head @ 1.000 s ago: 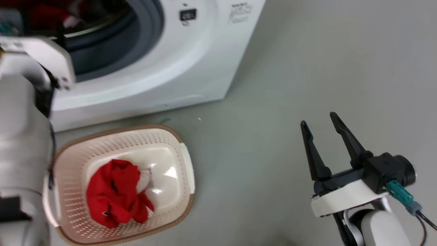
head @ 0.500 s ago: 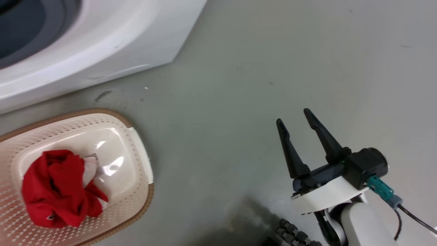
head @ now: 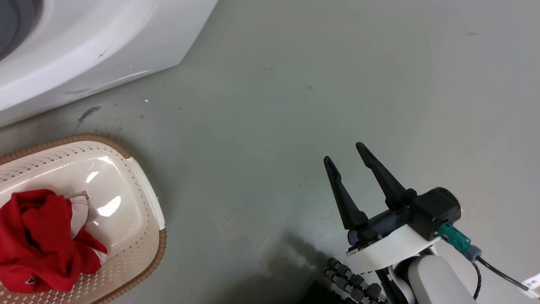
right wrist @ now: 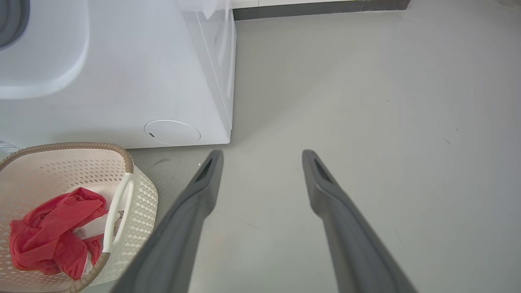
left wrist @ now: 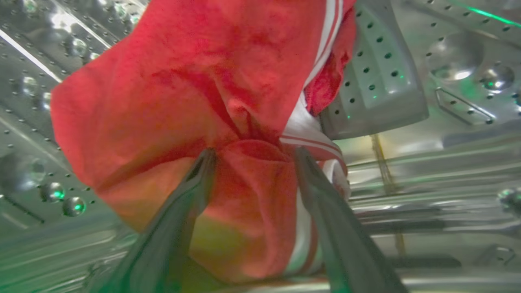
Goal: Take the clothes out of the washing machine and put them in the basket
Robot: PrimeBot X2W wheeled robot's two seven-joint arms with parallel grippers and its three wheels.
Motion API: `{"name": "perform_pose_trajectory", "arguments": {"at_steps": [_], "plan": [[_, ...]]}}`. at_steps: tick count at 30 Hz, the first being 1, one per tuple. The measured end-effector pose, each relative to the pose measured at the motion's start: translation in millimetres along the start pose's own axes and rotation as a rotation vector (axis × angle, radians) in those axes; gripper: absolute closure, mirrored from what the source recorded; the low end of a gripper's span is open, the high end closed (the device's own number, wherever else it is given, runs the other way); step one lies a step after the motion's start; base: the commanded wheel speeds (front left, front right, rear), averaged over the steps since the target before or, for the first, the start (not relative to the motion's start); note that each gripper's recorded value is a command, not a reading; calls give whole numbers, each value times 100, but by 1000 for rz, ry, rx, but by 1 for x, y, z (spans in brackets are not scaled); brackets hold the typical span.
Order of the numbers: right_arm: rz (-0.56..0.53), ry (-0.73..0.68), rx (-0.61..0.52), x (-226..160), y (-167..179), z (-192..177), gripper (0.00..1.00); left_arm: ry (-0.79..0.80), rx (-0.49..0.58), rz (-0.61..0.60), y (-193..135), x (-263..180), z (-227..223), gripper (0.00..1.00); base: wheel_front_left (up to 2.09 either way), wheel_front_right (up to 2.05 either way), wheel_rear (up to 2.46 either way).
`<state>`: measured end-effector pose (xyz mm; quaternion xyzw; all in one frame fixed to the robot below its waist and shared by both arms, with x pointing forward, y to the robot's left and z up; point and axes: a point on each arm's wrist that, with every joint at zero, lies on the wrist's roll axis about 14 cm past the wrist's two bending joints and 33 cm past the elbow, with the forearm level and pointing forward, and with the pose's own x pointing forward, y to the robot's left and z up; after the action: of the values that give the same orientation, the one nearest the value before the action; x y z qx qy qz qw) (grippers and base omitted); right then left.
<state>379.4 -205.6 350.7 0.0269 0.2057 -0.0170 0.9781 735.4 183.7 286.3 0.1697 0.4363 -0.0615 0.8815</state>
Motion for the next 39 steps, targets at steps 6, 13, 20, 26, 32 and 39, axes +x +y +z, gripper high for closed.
{"name": "perform_pose_trajectory", "arguments": {"at_steps": [6, 13, 20, 26, 32, 39], "plan": [[-3, 2, 5, -3, 0, 0, 0, -19, -43, 31, 3, 0, -2, 100, 0, 0, 0], [-5, -7, 9, -5, 0, 2, 0, -167, -95, 100, 14, -11, 14, 100, 0, 0, 0], [-8, -34, 4, -5, -2, 12, 0, -430, -129, 157, 26, -44, 58, 100, 0, 0, 0], [-21, -85, -9, -8, -8, 29, 0, -611, -163, 157, 23, -76, 77, 100, 0, 0, 0], [-31, -144, -17, -14, -12, 50, 0, -689, -225, 115, 14, -103, 71, 100, 0, 0, 0], [-40, -209, -7, -35, -14, 72, 0, -716, -260, 64, -2, -139, 44, 100, 0, 0, 0]]}}
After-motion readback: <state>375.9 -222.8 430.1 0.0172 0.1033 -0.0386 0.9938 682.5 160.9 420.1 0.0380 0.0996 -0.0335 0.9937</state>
